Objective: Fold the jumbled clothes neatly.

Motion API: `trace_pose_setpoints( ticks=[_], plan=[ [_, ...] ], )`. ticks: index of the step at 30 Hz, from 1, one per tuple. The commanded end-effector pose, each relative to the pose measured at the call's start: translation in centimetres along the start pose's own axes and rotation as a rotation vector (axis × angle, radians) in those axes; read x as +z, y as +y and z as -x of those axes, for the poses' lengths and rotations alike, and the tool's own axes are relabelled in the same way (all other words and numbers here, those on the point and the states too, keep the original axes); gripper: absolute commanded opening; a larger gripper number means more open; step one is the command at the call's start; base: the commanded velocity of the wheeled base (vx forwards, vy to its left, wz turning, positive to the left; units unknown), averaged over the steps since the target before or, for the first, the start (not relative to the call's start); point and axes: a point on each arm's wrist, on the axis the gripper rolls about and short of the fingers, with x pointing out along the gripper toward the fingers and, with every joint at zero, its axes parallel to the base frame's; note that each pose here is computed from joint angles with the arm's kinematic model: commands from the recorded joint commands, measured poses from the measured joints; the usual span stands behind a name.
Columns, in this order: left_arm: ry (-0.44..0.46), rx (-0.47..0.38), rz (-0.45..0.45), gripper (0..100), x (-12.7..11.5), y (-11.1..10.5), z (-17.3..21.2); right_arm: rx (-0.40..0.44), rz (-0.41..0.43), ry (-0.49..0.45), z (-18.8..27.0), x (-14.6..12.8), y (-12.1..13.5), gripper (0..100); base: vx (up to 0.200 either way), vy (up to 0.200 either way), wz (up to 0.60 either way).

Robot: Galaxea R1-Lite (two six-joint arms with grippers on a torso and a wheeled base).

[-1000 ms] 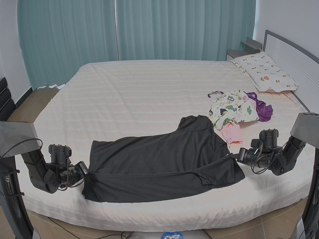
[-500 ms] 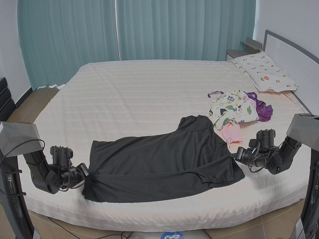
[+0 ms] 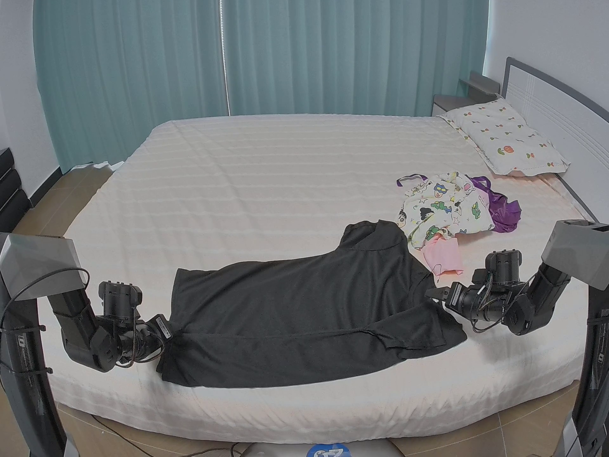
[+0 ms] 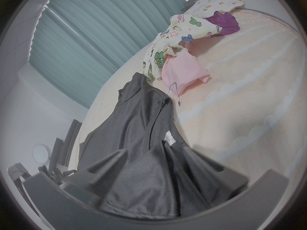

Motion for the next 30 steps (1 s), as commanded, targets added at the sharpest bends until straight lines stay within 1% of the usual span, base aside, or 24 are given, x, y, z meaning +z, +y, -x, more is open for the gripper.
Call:
trace_pose_setpoints(
  ticks=[1,2,3,4,5,7,9,10,12,23,30],
  plan=[
    [-0.041,-0.028,0.02,100,0.8,-0.5,0.8,0.019,-0.057,-0.038,1.3,0.8,0.6,100,0.0,0.0,0.0],
    [-0.046,-0.032,0.021,100,0.8,-0.5,1.0,0.021,-0.067,-0.04,1.4,0.8,0.7,100,0.0,0.0,0.0],
    [-0.08,-0.056,0.028,100,1.4,-0.9,1.8,0.031,-0.129,-0.049,2.4,0.8,1.1,100,0.0,0.0,0.0],
    [-0.09,-0.063,0.03,100,1.6,-1.0,2.1,0.035,-0.152,-0.053,2.7,0.8,1.3,100,0.0,0.0,0.0],
    [-0.107,-0.076,0.034,100,1.8,-1.0,2.8,0.044,-0.204,-0.059,3.5,0.8,1.6,100,0.0,0.0,0.0],
    [-0.132,-0.087,0.05,100,2.3,-1.2,3.2,0.048,-0.266,-0.056,4.4,0.6,1.8,100,0.0,0.0,0.0],
    [-0.143,-0.094,0.103,100,2.5,-1.4,3.2,0.049,-0.309,-0.049,4.9,0.4,1.8,100,0.0,0.0,0.0],
    [-0.156,-0.101,0.156,100,2.9,-1.5,3.2,0.047,-0.332,-0.048,5.0,0.4,1.8,100,0.0,0.0,0.0],
    [-0.166,-0.11,0.191,100,3.2,-1.6,3.3,0.044,-0.344,-0.048,5.0,0.4,1.7,100,0.1,0.0,0.0],
    [-0.152,-0.107,0.187,100,3.0,-1.4,3.0,0.036,-0.351,-0.037,4.9,0.1,1.4,100,0.2,0.0,0.0],
    [-0.142,-0.101,0.184,100,2.7,-1.3,3.0,0.035,-0.346,-0.03,4.9,-0.1,1.5,100,0.0,0.0,0.0]
  ],
)
